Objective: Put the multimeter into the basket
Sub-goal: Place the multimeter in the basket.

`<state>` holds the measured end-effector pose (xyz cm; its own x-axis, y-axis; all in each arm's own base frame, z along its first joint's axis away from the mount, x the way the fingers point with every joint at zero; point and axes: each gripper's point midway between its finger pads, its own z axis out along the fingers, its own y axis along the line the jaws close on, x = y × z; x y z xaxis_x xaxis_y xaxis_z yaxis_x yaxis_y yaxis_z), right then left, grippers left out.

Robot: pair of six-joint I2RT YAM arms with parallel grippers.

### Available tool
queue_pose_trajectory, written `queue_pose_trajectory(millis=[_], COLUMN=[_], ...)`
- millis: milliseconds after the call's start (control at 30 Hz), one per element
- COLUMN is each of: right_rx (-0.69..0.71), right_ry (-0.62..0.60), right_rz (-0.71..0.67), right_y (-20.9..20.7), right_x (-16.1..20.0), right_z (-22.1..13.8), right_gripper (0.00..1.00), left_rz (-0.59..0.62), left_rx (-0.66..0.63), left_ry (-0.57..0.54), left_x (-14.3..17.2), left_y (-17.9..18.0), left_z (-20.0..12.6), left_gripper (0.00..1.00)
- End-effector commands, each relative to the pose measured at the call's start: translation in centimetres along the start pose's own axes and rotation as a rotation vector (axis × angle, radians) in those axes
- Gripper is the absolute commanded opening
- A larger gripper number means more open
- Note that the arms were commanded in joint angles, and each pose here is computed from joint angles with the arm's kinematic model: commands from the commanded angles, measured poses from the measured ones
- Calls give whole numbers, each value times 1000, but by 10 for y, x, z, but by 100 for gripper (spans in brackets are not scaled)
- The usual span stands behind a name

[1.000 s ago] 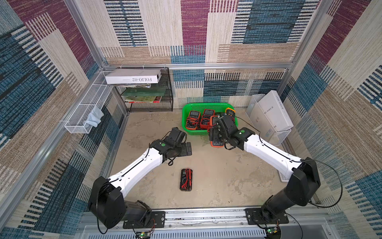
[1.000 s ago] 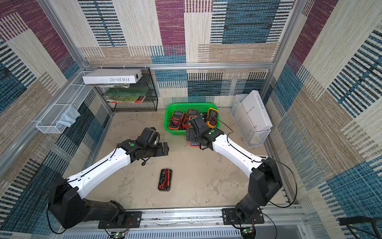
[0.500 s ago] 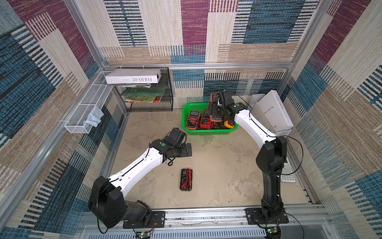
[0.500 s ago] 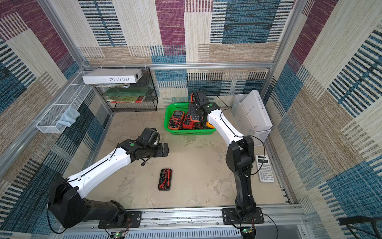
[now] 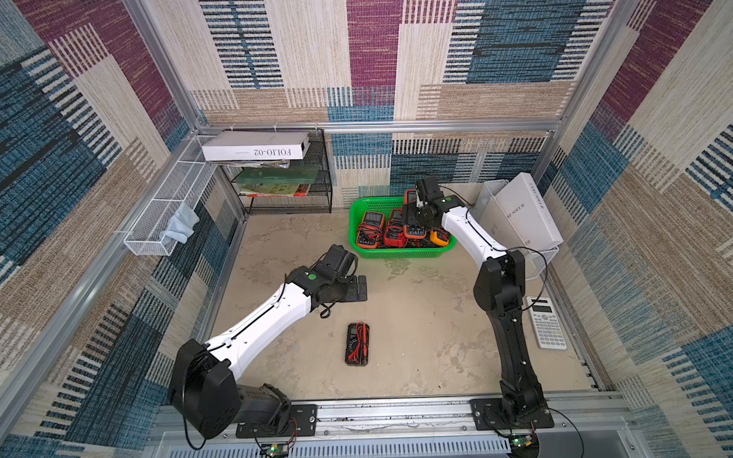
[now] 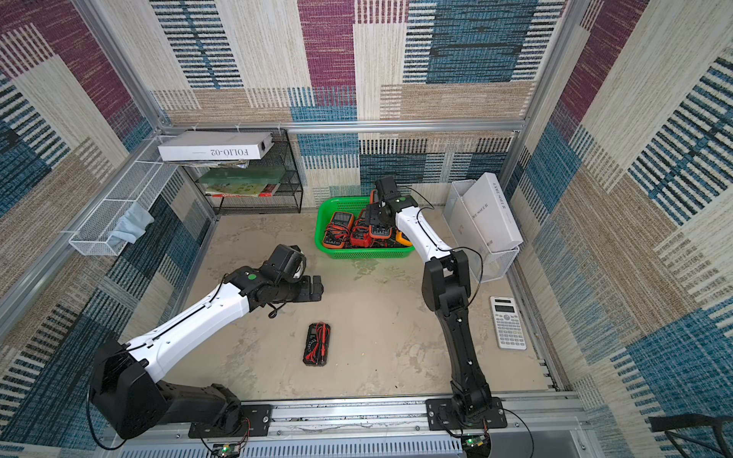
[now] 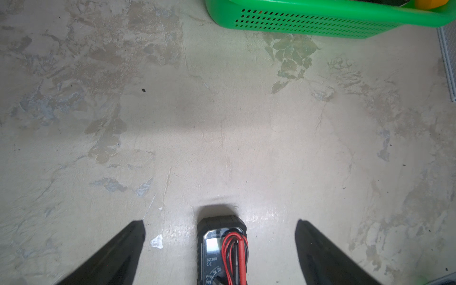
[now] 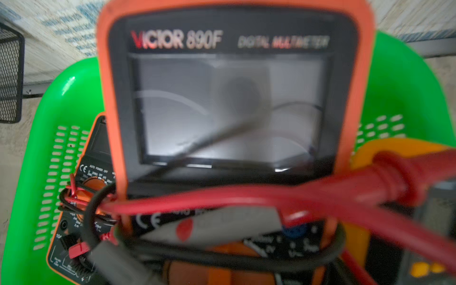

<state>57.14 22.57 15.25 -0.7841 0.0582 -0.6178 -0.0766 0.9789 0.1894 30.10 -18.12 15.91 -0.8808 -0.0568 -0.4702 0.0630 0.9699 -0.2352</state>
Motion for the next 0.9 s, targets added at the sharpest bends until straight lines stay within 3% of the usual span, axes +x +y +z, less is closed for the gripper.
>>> queue_pose_trajectory(millis=[0,200,600,867], right_rx=[-44,-49,-89,-88], right_ry=[-28,-33,-96,-132], right_rz=[8,14,-13,-55], right_y=[9,11,29,48], right_x=[-8,-12,-33,-28], right_z=[1,0,-47,-87], right_gripper=[71,100,99,100], left_rz=[6,1,-17,-50], left_rx=[-4,-3,-27,-40], left_ry=[13,25,51,80], left_x=[4,8,26,50], left_y=[2,3,15,26], left_z=[-1,1,-1,1], left_gripper=[100,100,100,100])
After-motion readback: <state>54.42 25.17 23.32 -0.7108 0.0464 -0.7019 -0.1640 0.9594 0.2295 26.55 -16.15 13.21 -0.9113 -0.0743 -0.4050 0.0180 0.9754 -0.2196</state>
